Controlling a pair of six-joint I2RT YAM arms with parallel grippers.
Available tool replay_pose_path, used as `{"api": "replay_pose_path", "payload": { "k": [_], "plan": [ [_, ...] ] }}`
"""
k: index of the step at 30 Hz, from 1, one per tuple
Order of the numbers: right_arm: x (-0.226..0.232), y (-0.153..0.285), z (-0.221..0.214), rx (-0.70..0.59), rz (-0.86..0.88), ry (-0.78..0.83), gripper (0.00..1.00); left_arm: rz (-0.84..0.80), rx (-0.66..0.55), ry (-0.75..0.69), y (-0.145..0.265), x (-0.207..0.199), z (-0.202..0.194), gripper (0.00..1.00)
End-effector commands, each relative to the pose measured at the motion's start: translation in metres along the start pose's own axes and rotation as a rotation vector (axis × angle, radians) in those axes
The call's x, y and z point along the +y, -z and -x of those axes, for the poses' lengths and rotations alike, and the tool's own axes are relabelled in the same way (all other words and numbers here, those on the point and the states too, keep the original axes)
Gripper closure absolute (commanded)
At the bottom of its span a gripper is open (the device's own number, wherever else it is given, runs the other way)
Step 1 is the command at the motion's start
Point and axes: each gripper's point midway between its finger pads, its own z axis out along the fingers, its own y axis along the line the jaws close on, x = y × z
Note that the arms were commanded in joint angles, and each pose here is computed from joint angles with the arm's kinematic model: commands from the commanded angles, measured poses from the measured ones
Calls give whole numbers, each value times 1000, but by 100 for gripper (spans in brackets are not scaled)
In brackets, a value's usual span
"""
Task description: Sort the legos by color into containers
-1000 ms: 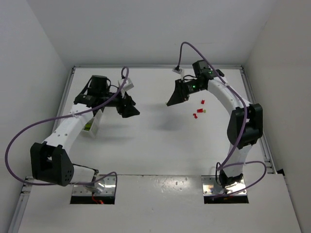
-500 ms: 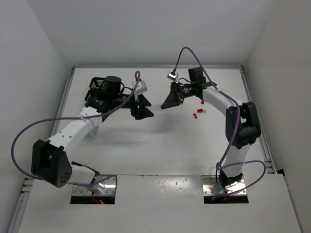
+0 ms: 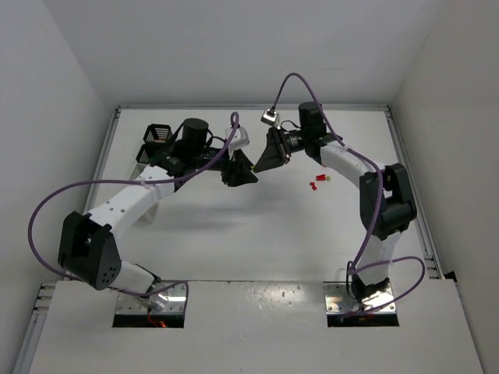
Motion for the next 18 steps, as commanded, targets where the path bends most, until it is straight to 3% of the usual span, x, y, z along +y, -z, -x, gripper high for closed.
{"api": "replay_pose_path", "payload": {
  "k": [1,3,9,14,18],
  "plan": [
    [23,-2,-11,90,94,71,100,-16,-64,-86,-1,-3,30,51],
    [23,-6,-12,108,104,62,100,-5,-69,-94,0,-1,34,63],
    [21,-10,-13,120,106,64,100,4,-70,-84,1,4,36,75],
    [14,-13,-19,138,113,39,100,6,-81,-89,2,3,40,91],
    [2,-6,-16,97,85,4,69,27,-91,-74,12,4,45,97]
  ]
}}
